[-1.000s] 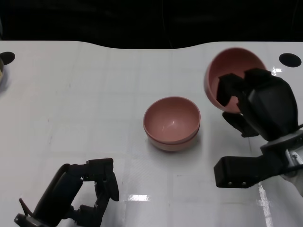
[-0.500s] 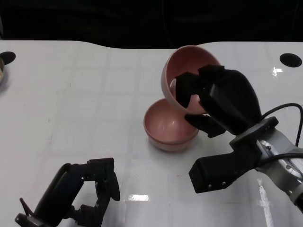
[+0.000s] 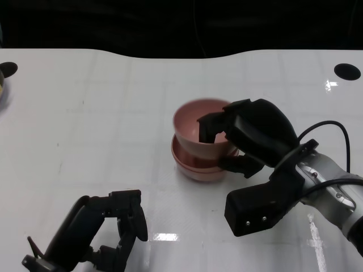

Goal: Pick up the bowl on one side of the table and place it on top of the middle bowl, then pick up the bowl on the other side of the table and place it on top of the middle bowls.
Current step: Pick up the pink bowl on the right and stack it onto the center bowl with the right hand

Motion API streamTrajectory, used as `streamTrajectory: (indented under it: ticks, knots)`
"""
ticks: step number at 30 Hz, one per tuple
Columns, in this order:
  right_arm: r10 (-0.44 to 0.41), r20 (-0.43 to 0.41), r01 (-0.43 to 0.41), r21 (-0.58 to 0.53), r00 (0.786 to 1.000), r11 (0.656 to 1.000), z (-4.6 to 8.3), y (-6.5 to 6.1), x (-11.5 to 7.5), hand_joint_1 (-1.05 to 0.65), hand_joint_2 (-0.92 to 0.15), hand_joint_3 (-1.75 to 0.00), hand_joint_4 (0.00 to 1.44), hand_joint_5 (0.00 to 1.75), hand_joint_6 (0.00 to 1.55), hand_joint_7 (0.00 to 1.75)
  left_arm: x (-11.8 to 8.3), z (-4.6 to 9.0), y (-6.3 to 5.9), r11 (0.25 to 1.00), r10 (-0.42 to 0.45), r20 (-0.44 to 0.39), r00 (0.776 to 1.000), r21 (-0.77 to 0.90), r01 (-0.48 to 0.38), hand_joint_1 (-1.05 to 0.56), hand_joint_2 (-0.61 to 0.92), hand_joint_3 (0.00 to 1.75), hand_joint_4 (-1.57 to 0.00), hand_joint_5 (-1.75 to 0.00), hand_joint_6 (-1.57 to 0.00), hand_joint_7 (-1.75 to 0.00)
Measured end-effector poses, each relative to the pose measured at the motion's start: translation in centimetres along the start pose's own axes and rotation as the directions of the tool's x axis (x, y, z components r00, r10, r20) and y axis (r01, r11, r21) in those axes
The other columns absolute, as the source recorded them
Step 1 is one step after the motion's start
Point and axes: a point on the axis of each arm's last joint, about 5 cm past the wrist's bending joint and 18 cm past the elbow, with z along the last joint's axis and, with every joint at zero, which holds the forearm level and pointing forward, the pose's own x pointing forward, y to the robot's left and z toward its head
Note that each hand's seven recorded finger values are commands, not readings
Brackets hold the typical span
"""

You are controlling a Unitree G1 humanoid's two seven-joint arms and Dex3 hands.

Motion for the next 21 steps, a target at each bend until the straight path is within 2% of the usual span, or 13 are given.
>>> streamTrajectory:
  ticks: [1,3,4,8,14,21]
  knots:
    - [0.035,-0.007,-0.035,-0.003,0.999,0.999,0.0,0.0,0.0,-0.30,-0.83,-0.20,0.77,0.37,0.81,0.05,0.0,0.0,-0.1,1.000,0.000,0.001,1.000,-0.002,0.000,-0.03,0.22,1.65,-0.93,-1.73,-0.90,-1.47]
    - [0.082,-0.016,-0.082,-0.007,0.997,0.997,0.0,-0.1,0.1,-0.41,-0.90,-0.13,0.66,0.17,0.68,0.01,0.0,0.0,-0.1,1.000,-0.001,0.002,1.000,-0.005,0.001,-0.04,0.21,1.65,-0.93,-1.72,-0.90,-1.47]
    - [0.093,-0.016,-0.093,-0.008,0.996,0.996,0.0,-0.2,0.1,-0.46,-0.91,-0.15,0.62,0.13,0.64,0.01,0.0,0.0,-0.2,1.000,-0.001,0.002,1.000,-0.006,0.001,-0.04,0.21,1.65,-0.93,-1.72,-0.90,-1.47]
    - [0.125,-0.023,-0.125,-0.013,0.992,0.992,0.1,-0.4,0.2,-0.59,-0.92,-0.25,0.54,0.06,0.55,0.00,0.1,0.1,-0.1,1.000,0.000,-0.002,1.000,-0.005,0.000,-0.04,0.21,1.65,-0.93,-1.72,-0.90,-1.47]
    - [0.134,-0.031,-0.135,-0.031,0.990,0.990,0.5,-1.1,0.5,-0.63,-0.92,-0.27,0.46,0.02,0.47,0.00,0.2,0.3,-0.1,1.000,-0.004,0.005,1.000,-0.004,0.004,-0.02,0.21,1.65,-0.95,-1.69,-0.91,-1.45]
    - [0.125,-0.050,-0.127,-0.040,0.991,0.991,0.6,-1.0,-0.1,-0.72,-0.92,-0.37,0.33,0.00,0.34,0.00,0.2,0.3,-0.1,1.000,-0.006,0.004,1.000,-0.002,0.006,0.01,0.19,1.67,-0.95,-1.69,-0.92,-1.45]
